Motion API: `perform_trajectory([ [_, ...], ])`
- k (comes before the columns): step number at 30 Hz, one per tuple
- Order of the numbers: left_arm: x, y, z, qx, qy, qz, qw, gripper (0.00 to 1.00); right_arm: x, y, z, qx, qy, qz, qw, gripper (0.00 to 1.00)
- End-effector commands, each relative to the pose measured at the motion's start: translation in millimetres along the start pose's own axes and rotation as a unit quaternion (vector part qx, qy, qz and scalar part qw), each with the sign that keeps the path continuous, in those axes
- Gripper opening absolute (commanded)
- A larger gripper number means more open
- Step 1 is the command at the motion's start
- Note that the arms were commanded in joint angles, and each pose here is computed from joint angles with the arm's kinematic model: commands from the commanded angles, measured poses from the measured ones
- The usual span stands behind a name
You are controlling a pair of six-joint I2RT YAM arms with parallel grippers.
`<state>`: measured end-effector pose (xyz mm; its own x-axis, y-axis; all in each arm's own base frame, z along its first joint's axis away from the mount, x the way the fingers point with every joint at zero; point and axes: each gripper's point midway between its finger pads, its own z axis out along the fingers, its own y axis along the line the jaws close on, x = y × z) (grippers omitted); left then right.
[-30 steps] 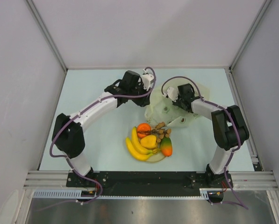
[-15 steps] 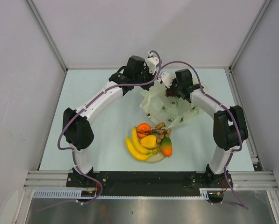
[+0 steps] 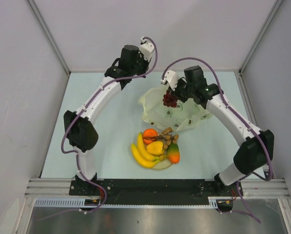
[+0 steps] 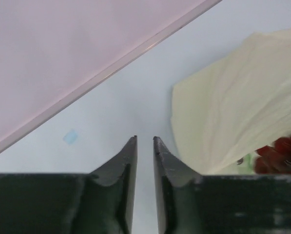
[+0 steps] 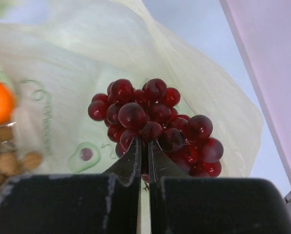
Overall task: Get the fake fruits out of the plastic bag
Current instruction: Take out the fake fruit from the plastic bag, then place the fake fruit on the plate.
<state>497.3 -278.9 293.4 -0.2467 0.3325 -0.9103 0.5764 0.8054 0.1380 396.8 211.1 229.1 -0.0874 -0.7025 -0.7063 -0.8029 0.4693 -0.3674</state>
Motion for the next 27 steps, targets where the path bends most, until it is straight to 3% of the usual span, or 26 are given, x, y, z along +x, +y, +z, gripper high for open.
perform_trajectory([
  [1,-0.2,11.1,-2.3,-0.023,0.0,0.004,1.0,0.34,-55.9,29.5,-67.5,-0.017,-0.062,-0.039,0.997,0.0],
  [2,-3.3,11.9,-6.6,-0.027,-0.004,0.004,1.0,0.5,-60.6,37.3,-73.8,-0.023,-0.067,-0.05,0.996,0.0],
  [5,-7.7,24.5,-19.1,-0.067,-0.006,0.017,0.998,0.67,-65.9,77.3,-97.9,-0.072,-0.074,-0.101,0.989,0.0],
  [11,-7.0,43.8,-47.8,-0.12,-0.007,0.032,0.992,0.85,-67.5,146.3,-125.4,-0.18,-0.115,-0.132,0.968,0.0],
  [16,-2.4,51.4,-81.9,-0.142,-0.008,0.048,0.989,0.9,-83.5,183.7,-129.0,-0.242,-0.145,-0.128,0.951,0.0],
  [27,12.0,60.9,-123.4,-0.153,-0.01,0.044,0.987,0.9,-54.2,240.4,-154.6,-0.337,-0.097,-0.173,0.92,0.0],
])
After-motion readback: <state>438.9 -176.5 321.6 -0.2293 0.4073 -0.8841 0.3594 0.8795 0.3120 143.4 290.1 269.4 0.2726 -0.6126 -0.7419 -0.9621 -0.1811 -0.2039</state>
